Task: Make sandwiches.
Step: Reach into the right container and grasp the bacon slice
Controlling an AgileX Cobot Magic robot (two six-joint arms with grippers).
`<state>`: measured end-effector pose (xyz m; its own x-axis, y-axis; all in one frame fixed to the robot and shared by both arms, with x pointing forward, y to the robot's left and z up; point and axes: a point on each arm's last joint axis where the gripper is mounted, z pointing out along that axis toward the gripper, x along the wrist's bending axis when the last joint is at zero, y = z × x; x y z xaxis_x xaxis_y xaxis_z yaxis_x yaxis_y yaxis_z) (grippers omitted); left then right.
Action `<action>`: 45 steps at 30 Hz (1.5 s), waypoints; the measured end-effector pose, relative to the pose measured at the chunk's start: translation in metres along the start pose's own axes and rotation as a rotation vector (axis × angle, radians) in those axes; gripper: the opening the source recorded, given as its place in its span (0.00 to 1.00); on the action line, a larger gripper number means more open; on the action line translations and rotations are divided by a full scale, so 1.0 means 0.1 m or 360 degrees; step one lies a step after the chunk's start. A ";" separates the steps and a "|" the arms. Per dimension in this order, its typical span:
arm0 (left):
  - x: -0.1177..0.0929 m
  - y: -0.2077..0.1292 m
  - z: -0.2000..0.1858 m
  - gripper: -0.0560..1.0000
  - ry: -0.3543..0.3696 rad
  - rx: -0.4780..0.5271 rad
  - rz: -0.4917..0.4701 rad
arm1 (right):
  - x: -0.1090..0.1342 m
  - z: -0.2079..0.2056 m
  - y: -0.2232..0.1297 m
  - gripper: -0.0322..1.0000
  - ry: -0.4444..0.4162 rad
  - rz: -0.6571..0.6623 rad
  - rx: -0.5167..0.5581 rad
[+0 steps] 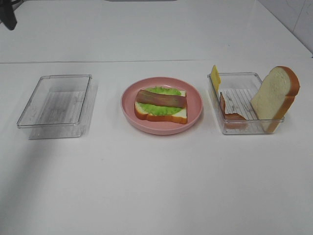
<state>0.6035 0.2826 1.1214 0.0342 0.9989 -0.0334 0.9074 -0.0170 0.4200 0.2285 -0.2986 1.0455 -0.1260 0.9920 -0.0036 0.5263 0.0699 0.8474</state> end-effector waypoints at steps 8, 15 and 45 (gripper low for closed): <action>0.01 -0.93 -0.52 0.98 0.0001 -0.0169 0.0002 | 0.00 0.00 0.00 0.83 0.0000 0.0000 0.0000; 0.03 -2.06 -0.88 0.98 -0.0002 -0.0377 0.0007 | 0.00 0.00 0.00 0.83 0.0000 0.0000 0.0000; 0.05 -3.65 -0.94 0.98 -0.0030 -0.1082 0.0060 | 0.00 0.00 0.00 0.83 0.0000 0.0000 0.0000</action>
<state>0.2330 0.2985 1.0536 0.0735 0.9971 -0.0206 0.4407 -0.0140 0.8975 0.2285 -0.2986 1.0455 -0.1260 0.9920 -0.0036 0.5263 0.0699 0.8474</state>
